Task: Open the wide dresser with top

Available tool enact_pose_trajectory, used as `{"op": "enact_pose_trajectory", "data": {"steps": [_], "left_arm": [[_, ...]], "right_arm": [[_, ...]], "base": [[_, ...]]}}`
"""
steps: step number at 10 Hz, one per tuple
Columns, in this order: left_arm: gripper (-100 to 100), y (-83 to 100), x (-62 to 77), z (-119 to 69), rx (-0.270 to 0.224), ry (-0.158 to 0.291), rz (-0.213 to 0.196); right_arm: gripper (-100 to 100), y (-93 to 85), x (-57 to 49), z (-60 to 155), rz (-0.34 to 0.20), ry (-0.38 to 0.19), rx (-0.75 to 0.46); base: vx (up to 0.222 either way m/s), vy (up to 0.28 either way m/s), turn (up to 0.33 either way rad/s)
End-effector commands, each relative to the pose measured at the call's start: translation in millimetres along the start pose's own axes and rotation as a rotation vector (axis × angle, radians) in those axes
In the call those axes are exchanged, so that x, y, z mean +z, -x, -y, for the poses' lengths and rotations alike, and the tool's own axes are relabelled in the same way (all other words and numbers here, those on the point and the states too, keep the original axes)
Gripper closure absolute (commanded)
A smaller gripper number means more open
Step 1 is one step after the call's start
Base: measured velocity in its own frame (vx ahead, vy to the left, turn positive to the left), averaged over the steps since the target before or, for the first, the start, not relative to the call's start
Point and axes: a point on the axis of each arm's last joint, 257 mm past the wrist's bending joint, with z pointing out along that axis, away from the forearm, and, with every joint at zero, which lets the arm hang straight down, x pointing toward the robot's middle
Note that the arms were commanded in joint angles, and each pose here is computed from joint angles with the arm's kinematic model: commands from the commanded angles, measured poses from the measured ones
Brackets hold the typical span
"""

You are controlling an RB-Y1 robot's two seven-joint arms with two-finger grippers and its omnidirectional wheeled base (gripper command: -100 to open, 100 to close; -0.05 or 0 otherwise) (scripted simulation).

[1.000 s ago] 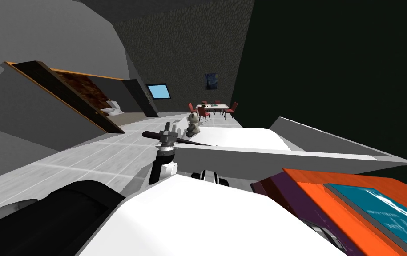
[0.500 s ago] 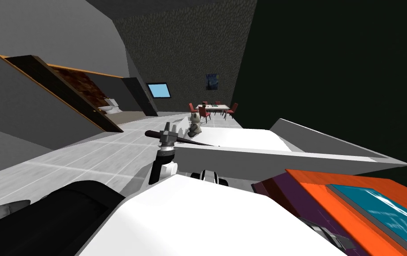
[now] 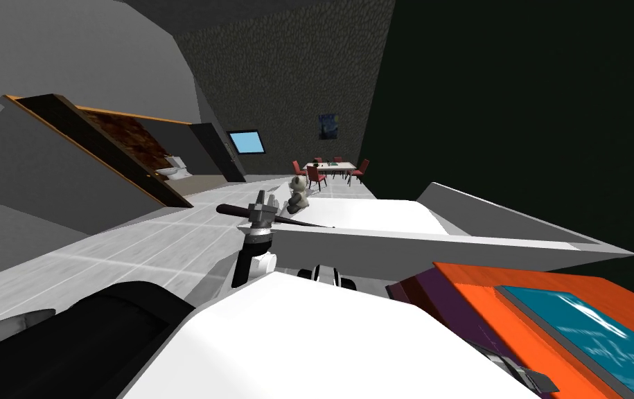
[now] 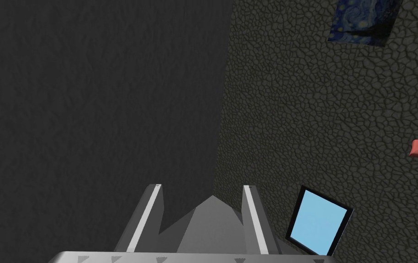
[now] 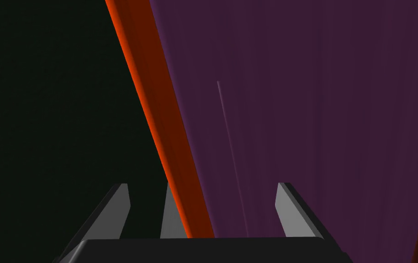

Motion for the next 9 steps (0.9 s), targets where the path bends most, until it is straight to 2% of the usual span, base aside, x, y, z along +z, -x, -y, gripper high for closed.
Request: {"op": "enact_pose_trajectory", "data": {"steps": [1,4,5,8,9], "left_arm": [[0,0.0,0.0,0.0,0.000,0.000,0.000],[0,-0.1,0.0,0.0,0.000,0.000,0.000],[0,-0.1,0.1,0.0,-0.001,0.000,0.000],[0,-0.1,0.0,0.0,0.000,0.000,0.000],[0,-0.1,0.0,0.0,0.000,0.000,0.000]], "right_arm": [[100,-0.1,0.4,0,0.000,0.001,0.000],[100,-41.4,11.6,8,-0.100,-0.014,0.001],[100,-41.4,11.6,8,-0.100,-0.014,0.001],[100,-82.7,19.8,19,-0.201,-0.036,0.006],[100,-76.5,18.5,16,-0.194,-0.027,0.022]], "base": [[-0.001,-0.011,0.003],[-0.065,0.077,0.303],[-0.073,0.108,0.169],[-0.072,0.098,0.304],[-0.048,0.088,0.094]]}}
